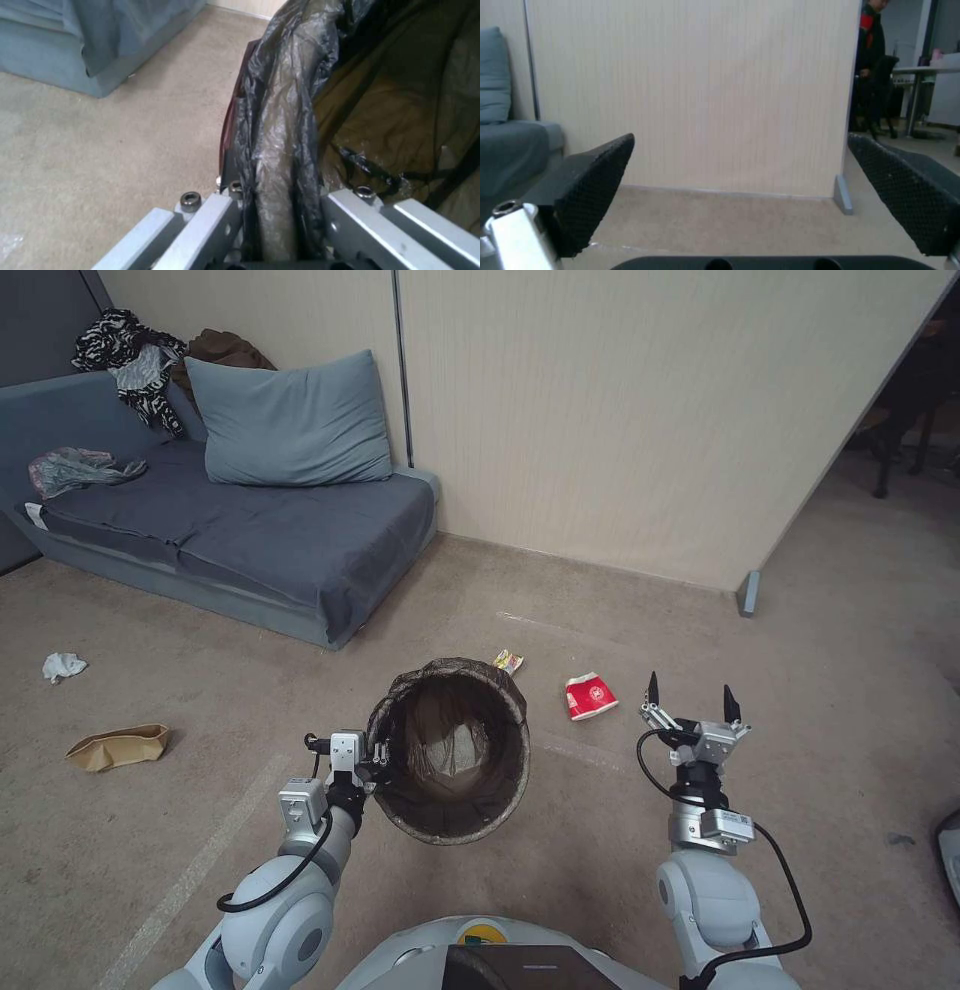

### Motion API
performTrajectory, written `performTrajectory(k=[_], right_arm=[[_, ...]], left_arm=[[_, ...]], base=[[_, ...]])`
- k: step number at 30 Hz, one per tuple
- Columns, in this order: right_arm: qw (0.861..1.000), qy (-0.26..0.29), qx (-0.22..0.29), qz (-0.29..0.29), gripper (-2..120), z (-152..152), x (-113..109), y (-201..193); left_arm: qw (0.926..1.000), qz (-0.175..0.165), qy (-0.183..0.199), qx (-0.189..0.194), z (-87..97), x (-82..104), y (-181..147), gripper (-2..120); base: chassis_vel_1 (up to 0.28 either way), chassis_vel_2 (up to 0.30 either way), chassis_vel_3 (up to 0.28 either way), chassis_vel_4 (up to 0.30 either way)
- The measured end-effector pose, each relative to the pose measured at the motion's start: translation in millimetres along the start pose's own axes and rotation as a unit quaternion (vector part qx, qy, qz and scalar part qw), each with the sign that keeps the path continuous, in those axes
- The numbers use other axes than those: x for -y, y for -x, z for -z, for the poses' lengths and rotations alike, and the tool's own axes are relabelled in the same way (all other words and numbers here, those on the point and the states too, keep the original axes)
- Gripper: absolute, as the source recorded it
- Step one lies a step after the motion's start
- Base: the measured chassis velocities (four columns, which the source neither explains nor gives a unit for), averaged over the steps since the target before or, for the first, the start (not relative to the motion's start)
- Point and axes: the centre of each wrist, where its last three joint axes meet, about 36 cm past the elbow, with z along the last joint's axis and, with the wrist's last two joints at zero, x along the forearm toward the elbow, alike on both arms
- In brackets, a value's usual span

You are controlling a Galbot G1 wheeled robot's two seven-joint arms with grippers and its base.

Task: Pick up the trash bin, then pick up the garbage from the floor and place it into the trash bin.

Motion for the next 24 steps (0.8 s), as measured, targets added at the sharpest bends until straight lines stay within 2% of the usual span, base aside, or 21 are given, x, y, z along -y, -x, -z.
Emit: performTrajectory(k=[24], right_arm=[[1.0,0.0,0.0,-0.005,100,1.0,-1.4,-0.7]], left_arm=[[1.0,0.001,-0.003,0.004,1.0,1.8,-1.4,2]], base=[[-0.089,0.084,0.09,-0.085]])
